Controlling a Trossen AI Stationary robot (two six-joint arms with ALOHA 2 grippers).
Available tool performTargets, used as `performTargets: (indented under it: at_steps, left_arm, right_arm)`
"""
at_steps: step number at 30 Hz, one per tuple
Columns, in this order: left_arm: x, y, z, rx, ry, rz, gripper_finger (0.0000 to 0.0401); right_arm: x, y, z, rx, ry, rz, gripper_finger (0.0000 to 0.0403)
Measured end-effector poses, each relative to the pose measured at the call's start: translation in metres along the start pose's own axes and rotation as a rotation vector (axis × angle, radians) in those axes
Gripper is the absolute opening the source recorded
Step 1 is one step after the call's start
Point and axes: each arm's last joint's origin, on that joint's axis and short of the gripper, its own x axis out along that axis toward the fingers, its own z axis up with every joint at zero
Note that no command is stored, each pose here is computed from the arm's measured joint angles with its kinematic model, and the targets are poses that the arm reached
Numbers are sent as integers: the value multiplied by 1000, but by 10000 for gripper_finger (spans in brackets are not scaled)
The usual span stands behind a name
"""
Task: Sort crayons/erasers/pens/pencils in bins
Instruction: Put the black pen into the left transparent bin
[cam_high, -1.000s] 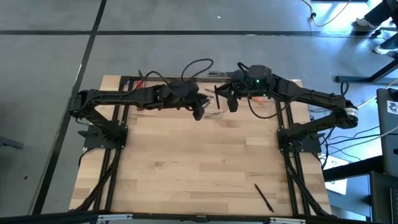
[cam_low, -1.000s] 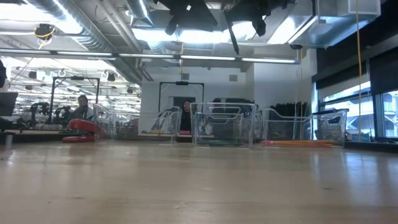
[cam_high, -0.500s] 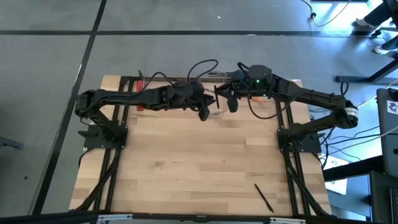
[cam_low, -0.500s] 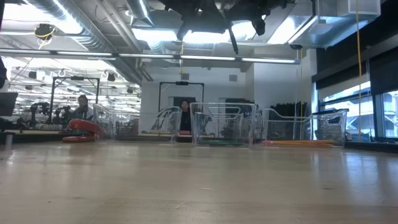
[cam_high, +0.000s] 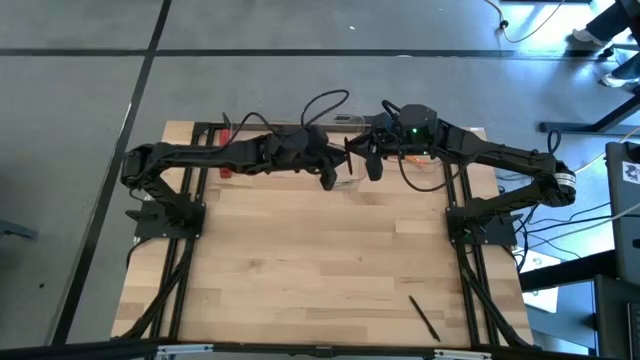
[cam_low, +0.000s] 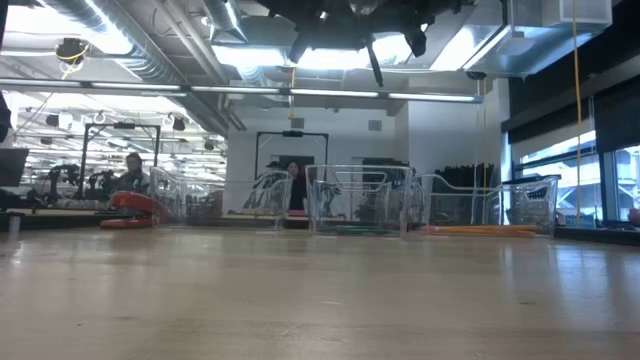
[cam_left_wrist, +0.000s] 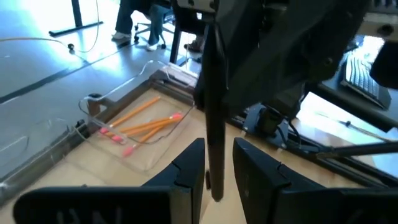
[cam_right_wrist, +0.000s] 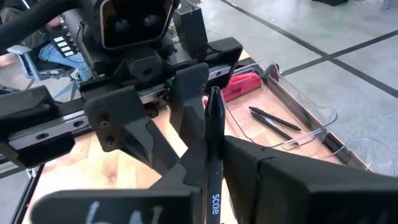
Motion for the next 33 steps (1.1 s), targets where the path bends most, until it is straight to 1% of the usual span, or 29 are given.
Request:
performTargets:
  at_steps: [5, 7, 9, 13, 16, 21, 26, 33]
  left_arm:
    - [12, 0, -3, 0, -26, -18, 76]
    - [17, 1, -7, 6, -8, -23, 76]
    - [23, 1, -10, 31, -18, -27, 76]
    - [23, -1, -10, 93, -29, -39, 75]
    - [23, 0, -10, 99, -30, -39, 60]
    - [23, 1, -10, 93, -24, -31, 15]
    - [23, 0, -10, 96, -22, -32, 18]
    - [23, 0, -10, 102, -23, -36, 14]
  right_arm:
    - [0, 0, 0, 0, 0, 0, 41]
    - [0, 0, 0, 0, -1, 1, 41]
    - [0, 0, 0, 0, 1, 0, 41]
    - [0, 0, 0, 1, 0, 2, 41]
    - [0, 0, 0, 2, 3, 3, 41]
    - [0, 0, 0, -8, 4, 1, 41]
    - [0, 0, 0, -20, 6, 2, 49]
    - [0, 0, 0, -19, 4, 4, 63]
